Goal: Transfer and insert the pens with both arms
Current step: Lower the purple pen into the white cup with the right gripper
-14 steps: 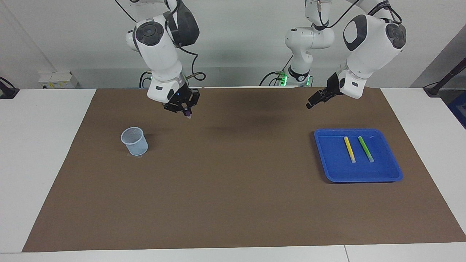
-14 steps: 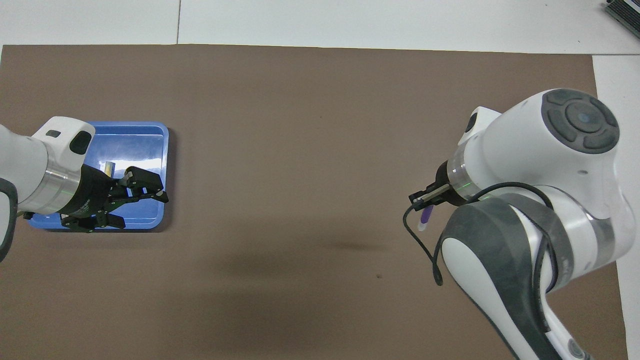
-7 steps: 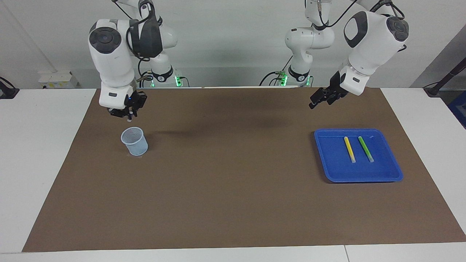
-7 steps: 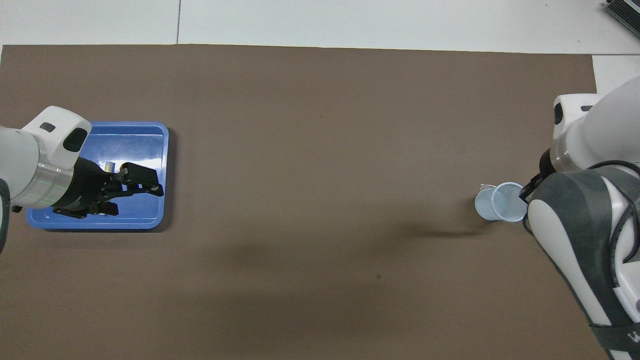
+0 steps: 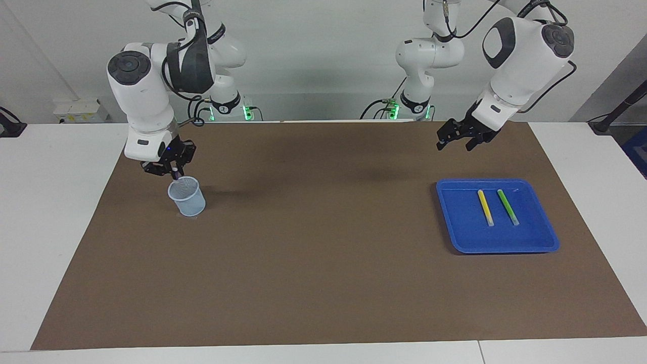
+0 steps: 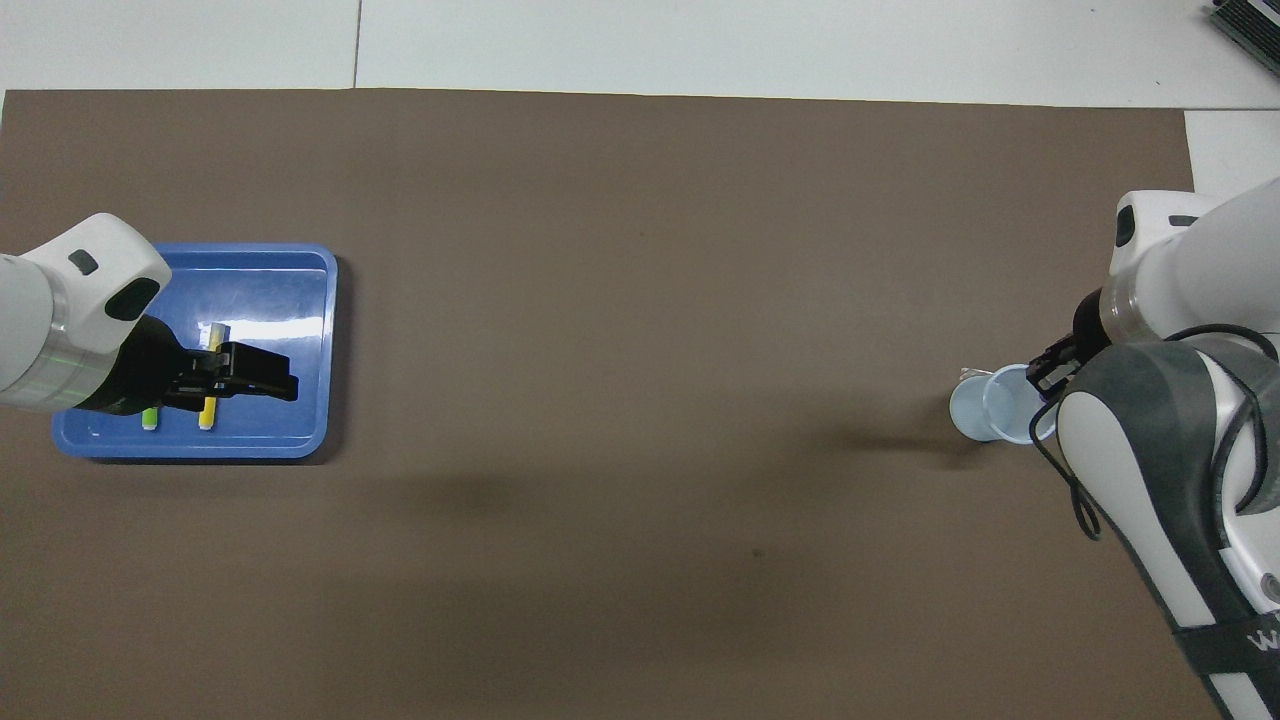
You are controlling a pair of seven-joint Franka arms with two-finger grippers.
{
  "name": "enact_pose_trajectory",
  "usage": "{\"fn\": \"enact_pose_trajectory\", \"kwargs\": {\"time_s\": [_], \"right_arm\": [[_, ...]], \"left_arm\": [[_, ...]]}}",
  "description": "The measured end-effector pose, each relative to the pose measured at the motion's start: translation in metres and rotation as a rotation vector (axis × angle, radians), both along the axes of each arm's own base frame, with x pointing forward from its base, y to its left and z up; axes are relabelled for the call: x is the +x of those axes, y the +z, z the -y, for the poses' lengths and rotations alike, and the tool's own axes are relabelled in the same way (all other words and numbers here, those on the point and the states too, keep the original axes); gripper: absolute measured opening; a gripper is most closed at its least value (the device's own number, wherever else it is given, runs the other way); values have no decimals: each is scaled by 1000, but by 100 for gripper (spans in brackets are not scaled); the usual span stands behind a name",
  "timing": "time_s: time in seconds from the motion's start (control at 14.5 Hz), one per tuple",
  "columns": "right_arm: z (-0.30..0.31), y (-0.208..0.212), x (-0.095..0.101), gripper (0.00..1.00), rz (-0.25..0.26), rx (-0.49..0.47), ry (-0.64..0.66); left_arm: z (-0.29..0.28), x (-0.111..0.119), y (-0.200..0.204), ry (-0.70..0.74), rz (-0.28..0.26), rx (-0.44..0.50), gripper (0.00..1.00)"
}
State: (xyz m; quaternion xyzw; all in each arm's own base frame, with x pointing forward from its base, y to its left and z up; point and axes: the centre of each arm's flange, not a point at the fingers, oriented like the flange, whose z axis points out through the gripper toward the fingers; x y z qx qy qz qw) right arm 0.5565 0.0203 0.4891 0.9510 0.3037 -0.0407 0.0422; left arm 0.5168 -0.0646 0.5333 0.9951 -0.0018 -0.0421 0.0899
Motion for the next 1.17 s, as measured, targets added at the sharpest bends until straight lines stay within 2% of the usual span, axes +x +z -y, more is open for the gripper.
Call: {"fn": "enact_pose_trajectory", "kwargs": {"time_s": [0.35,0.69,0.83,0.97,1.17], "right_arm": [[0,-32,-1,19,36,18,-12],[3,-65,-12,19,7,19,-15],[4,-69,-14,33,5,19,-17],[5,-68,-15,56,9,19,-18],[0,-50,-19,85,27,36,-24]], "left_arm": [[-28,17,-22,-73,42,63,100],[-53,38,-53,-138,82,96,100],[-64,46,-69,-159,101,108,100],[-76,53,-84,-161,119,114,98],[-88,61,-103,-175,137,116,100]]}}
